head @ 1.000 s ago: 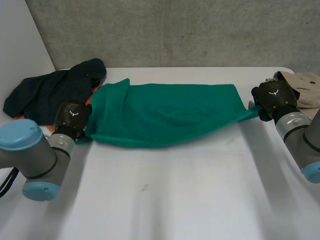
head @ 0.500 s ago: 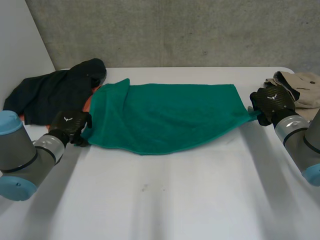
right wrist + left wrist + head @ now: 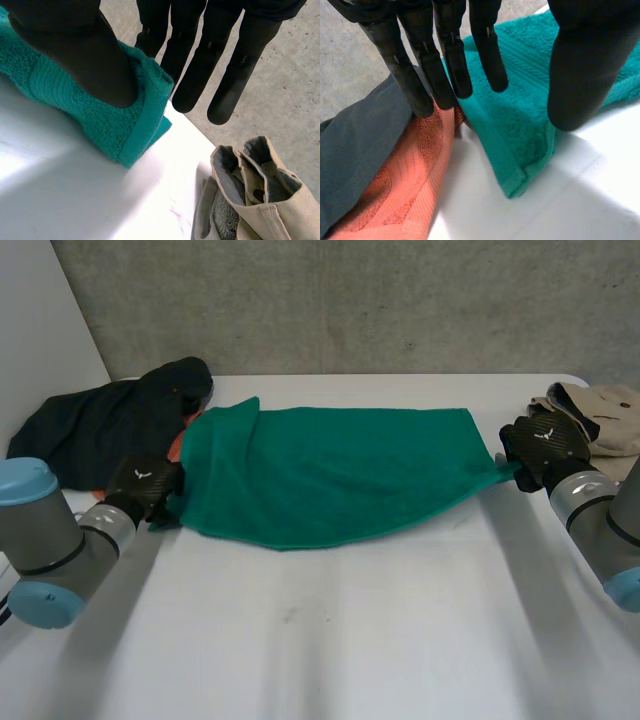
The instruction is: Fold the laundry.
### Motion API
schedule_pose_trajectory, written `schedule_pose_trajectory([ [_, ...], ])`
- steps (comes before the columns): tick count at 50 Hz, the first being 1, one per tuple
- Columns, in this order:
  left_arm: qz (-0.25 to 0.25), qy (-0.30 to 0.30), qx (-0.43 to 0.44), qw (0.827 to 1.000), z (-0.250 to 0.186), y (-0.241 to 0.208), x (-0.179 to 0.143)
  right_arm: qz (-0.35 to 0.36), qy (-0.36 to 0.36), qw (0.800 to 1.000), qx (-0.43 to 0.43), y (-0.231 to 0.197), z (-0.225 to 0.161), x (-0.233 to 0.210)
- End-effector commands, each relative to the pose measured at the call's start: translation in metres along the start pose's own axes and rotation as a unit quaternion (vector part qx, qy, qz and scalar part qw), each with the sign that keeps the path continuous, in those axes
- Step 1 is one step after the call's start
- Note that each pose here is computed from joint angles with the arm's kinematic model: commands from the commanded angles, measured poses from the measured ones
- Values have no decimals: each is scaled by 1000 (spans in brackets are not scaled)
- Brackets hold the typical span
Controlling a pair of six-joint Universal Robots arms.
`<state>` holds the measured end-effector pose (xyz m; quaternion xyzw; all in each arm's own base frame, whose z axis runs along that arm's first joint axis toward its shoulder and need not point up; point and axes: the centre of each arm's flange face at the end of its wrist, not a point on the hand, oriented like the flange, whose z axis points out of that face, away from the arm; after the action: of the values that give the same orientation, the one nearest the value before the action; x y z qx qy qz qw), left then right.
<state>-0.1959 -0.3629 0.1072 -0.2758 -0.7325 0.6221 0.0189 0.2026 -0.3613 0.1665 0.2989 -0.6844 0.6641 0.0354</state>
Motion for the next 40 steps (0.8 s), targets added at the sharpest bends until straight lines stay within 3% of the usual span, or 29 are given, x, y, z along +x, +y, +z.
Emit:
schedule_pose_trajectory([
  [1, 6, 8, -17, 1000, 11, 8, 1, 0, 2, 1000, -1, 0, 0, 1],
  [14, 3, 6, -17, 1000, -14, -21, -3, -1, 4, 1000, 6, -16, -7, 8],
  [40, -1, 17, -36, 999, -16, -8, 2, -2, -3, 1000, 1, -14, -9, 3],
])
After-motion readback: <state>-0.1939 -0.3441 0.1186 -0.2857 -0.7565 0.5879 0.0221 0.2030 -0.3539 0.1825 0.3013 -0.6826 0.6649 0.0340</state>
